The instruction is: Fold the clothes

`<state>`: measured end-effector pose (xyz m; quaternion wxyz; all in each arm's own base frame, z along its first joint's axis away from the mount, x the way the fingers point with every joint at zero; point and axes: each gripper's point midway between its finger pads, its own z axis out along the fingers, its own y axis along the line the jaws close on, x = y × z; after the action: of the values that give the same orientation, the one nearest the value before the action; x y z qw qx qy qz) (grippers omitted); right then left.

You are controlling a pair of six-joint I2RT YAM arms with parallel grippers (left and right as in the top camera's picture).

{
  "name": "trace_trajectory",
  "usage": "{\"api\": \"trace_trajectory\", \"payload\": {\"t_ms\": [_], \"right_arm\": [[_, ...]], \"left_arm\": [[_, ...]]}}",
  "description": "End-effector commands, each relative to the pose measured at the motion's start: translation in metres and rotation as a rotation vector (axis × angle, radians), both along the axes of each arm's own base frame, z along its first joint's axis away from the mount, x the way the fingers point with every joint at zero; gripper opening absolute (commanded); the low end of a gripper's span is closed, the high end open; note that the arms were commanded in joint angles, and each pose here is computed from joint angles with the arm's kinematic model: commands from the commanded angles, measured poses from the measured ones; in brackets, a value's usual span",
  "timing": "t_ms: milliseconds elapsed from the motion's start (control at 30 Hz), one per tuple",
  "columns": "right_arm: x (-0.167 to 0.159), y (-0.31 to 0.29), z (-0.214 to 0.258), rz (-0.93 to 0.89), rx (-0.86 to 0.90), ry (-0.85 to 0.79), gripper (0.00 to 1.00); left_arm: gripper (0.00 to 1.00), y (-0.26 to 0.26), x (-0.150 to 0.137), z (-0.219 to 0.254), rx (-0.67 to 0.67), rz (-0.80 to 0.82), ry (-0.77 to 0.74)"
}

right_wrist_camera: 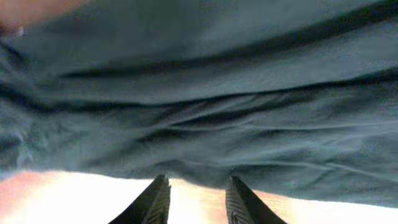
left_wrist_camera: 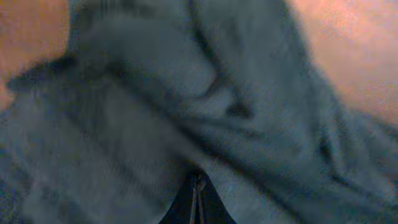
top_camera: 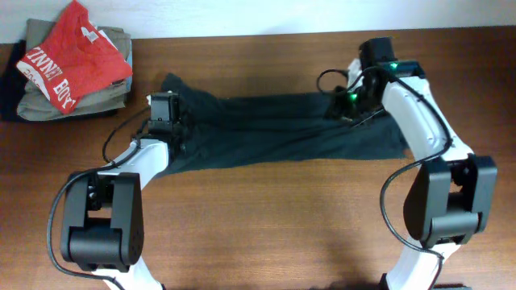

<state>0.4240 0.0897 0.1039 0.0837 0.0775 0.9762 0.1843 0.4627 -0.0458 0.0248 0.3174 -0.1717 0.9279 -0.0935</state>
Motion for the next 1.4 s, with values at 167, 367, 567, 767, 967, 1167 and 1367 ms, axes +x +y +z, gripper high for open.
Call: {"api": "trace_trajectory", "payload": {"t_ms": [167,367,567,767,967,1167,1367], "right_arm": [[-0.021,0.041,-0.056,0.054,-0.004,0.068,0.29],[-0.021,0.051,-0.068,0.030,0.005,0.056,0.29],[-0.017,0.050,-0.079,-0.034,0.012,0.041,0.29],[-0.006,0.051,-0.096,-0.041,0.003,0.016,0.25],[-0.003,0.050,-0.111,-0.043,-0.007,0.023,0.16],[0.025,0.043,-0.106,-0.066,-0.056,-0.101,0.14],[0.057,0.042,-0.077,-0.087,-0.061,-0.238,0.13]], "left_arm": [[0.06,-0.004,-0.027,-0.024,-0.025,-0.019,0.146],[0.10,-0.004,-0.027,-0.024,-0.025,-0.019,0.145],[0.20,-0.005,-0.028,-0.024,-0.025,-0.020,0.146],[0.32,-0.004,-0.028,-0.024,-0.025,-0.020,0.150],[0.33,-0.004,-0.029,-0.025,-0.024,-0.020,0.153],[0.33,-0.004,-0.029,-0.025,-0.022,-0.018,0.152],[0.33,0.000,-0.028,-0.025,-0.007,-0.007,0.151]]}}
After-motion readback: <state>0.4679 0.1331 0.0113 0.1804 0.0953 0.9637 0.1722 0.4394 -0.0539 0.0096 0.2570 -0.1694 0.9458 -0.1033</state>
